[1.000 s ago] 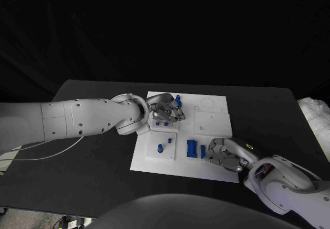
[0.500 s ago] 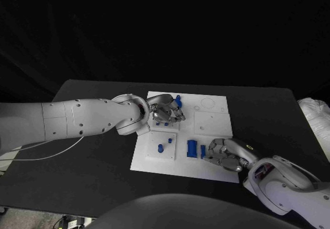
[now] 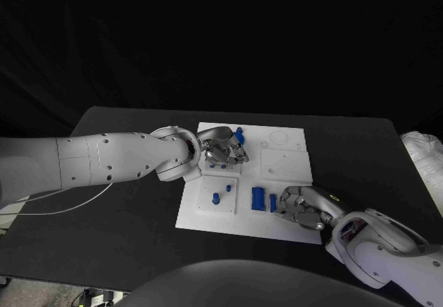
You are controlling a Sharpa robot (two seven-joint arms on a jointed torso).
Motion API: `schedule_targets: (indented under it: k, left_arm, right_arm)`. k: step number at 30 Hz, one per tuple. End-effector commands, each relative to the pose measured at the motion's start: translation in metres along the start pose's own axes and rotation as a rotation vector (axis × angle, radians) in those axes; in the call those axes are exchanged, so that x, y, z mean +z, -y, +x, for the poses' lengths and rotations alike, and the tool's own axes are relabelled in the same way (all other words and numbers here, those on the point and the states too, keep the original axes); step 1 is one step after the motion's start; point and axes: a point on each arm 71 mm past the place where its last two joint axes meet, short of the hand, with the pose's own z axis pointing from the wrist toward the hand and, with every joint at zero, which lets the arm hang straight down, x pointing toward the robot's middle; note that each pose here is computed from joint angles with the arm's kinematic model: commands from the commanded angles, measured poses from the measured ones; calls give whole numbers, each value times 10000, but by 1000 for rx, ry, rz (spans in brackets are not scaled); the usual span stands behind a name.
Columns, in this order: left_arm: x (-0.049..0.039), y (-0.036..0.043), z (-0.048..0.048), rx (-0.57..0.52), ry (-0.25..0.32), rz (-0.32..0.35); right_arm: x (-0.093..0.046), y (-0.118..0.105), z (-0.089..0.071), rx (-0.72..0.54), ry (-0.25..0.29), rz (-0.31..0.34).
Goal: Assemble the parts on the task board
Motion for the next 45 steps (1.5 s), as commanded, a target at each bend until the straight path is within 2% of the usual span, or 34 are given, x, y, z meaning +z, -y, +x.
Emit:
schedule_targets:
  k: [1,8,18,25,33,39,45]
  left_arm:
    - [4,13,17,-2,-15,5]
    - [1,9,17,0,-16,4]
    - [-5,2,16,2,-18,1]
    - [-1,4,19,2,-19,3]
    - [10,11,25,2,-20,6]
    - [16,19,33,2,-22,9]
    - [20,22,35,2,-22,10]
  right_arm:
    - [1,30,1,18,-11,31]
    - [-17,42,-8,48,-11,20]
    - [-92,-5,-59,67,-6,-48]
    - [-149,-84,-193,87,8,-73]
    - [-132,-99,-299,78,9,-57]
    - [-66,-66,-280,57,-14,-30]
    - [-12,-57,-247,33,-7,-18]
